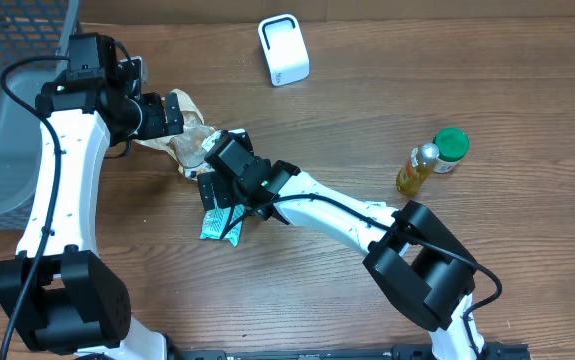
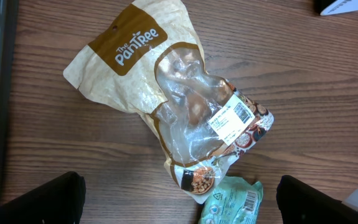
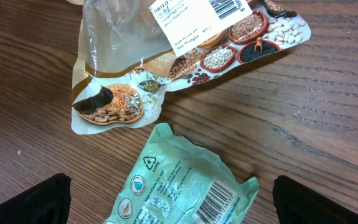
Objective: Scan the item barcode
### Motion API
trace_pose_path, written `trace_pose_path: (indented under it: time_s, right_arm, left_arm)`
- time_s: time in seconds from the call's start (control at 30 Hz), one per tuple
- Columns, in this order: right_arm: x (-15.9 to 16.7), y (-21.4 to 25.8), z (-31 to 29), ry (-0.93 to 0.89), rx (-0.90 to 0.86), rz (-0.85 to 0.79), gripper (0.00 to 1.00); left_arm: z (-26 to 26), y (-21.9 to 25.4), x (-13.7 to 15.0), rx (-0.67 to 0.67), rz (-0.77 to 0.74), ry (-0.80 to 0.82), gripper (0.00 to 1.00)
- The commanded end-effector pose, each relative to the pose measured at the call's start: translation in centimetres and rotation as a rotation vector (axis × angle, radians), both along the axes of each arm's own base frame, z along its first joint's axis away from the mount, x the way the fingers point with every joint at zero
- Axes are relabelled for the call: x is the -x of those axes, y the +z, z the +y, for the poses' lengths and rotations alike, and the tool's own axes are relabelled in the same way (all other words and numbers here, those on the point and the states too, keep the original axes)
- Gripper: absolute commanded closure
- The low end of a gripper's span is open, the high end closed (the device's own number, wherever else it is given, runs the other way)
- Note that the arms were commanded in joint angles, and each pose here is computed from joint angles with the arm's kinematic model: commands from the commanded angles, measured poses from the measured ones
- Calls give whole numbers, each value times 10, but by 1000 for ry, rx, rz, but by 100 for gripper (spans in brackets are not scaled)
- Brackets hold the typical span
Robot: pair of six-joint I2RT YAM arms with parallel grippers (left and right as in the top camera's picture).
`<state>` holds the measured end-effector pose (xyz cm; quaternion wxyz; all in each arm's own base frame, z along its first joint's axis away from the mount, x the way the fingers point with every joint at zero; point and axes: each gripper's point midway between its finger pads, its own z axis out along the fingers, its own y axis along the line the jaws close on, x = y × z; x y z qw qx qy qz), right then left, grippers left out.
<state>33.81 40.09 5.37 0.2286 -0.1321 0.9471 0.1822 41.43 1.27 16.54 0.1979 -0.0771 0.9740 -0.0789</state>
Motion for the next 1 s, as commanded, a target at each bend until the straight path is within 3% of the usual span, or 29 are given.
trace_pose_path:
  time_s: [0.0,0.97]
  right_arm:
    - [-3,-5,-4,-14,17,-7,0]
    - [-3,-30,-7,-20,55,12,0]
  left_arm:
    - [-4,3,-1,-3,-14,-38,0]
    - [-4,3,-1,-3,-14,-38,0]
